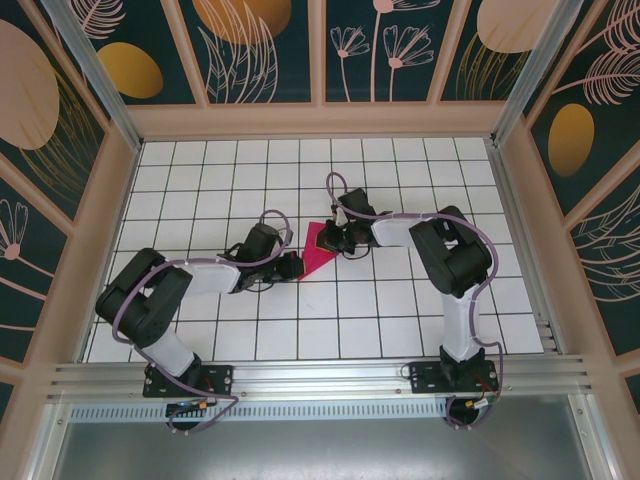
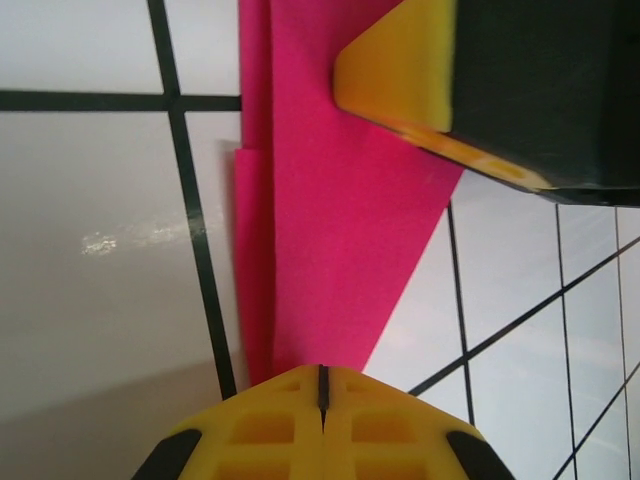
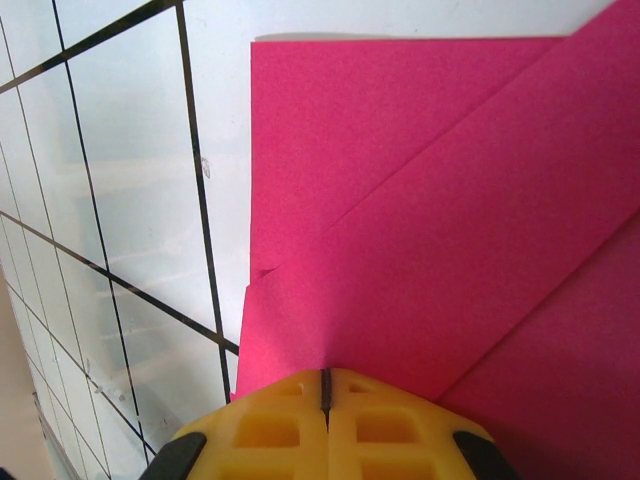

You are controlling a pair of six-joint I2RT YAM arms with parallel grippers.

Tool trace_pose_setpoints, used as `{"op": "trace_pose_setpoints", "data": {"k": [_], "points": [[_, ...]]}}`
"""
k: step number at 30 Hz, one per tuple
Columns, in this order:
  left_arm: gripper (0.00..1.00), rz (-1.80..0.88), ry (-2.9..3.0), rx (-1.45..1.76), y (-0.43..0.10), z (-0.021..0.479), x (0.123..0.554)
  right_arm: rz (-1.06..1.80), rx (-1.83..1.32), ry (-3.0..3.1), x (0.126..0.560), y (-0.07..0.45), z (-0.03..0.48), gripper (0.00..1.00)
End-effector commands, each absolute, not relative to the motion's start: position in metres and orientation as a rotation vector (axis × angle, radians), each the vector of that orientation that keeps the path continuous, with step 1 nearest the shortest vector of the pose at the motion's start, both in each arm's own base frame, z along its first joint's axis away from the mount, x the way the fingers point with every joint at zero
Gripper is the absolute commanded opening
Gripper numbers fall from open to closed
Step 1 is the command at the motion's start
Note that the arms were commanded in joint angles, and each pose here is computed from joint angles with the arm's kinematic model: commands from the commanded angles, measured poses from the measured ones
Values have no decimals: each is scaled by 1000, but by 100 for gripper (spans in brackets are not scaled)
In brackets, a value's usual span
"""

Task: Fold a paper plane with a square sheet of paper (pick it up from the middle)
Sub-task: Fourth fold the wing at the center of the table.

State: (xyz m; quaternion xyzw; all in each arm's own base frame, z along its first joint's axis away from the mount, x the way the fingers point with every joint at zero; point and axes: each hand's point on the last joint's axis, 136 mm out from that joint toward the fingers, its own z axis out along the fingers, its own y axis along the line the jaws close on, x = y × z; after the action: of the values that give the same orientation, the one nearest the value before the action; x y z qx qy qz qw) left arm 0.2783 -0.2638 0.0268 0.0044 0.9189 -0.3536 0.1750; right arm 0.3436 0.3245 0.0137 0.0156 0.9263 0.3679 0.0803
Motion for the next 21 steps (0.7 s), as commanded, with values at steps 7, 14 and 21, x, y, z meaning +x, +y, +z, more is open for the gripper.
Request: {"op": "trace_pose_setpoints", "data": {"k": [7, 14, 21], "points": [[0, -948, 2687, -20, -259, 4, 271, 848, 100, 2917, 327, 293, -38, 0], [0, -861, 2753, -51, -245, -11, 261, 1124, -121, 2662, 335, 330, 32, 0], [0, -837, 2790, -60, -243, -22, 258, 1190, -184, 2672, 308, 342, 34, 0]]}}
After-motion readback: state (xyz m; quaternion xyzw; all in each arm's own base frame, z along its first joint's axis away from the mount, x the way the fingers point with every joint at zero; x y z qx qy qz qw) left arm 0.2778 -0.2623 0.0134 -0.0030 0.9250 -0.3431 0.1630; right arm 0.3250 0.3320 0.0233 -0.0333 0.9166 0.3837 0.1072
